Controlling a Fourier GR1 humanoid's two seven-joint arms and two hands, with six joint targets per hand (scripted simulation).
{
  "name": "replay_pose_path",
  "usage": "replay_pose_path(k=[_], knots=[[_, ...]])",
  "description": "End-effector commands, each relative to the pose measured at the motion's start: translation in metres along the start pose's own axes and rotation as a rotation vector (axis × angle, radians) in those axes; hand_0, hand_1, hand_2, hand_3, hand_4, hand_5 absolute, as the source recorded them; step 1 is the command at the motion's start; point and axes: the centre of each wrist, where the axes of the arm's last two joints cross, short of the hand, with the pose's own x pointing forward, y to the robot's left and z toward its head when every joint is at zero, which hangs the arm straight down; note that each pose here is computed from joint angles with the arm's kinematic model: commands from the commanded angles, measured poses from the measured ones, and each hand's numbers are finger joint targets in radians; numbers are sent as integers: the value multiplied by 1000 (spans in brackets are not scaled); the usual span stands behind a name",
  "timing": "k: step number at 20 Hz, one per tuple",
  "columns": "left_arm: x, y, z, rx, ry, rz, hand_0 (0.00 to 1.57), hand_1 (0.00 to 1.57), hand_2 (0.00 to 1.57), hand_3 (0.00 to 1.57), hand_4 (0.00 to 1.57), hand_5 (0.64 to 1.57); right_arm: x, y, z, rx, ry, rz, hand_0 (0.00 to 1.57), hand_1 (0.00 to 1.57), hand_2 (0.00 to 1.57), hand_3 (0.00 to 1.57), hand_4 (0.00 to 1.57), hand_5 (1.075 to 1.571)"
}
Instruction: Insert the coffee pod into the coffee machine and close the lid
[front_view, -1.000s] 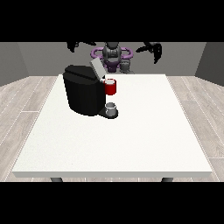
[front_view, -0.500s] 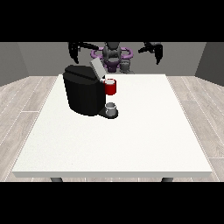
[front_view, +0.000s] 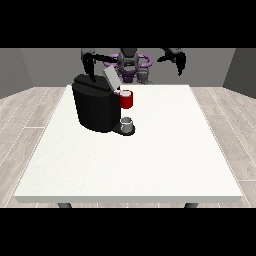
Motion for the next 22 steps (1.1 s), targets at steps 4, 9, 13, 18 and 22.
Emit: replay_pose_path(k=[4,9,13,18,22], knots=[[14,23,13,64,-67,-37,0,0,0,0,360,1571,30,33,-16,89,-86,30,0,0,0,0,0,1571],[18,41,33,65,-27,-25,0,0,0,0,376,1571,25,29,-16,131,-47,43,0,0,0,0,0,1571],[19,42,35,87,-79,-65,0,0,0,0,316,1571,36,56,-22,137,-102,60,0,0,0,0,166,1571],[29,25,26,134,-83,-78,0,0,0,0,347,1571,44,49,-28,171,-147,117,0,0,0,0,200,1571],[31,33,22,109,-71,-93,0,0,0,0,339,1571,84,71,-36,187,-207,171,0,0,0,0,119,1571]])
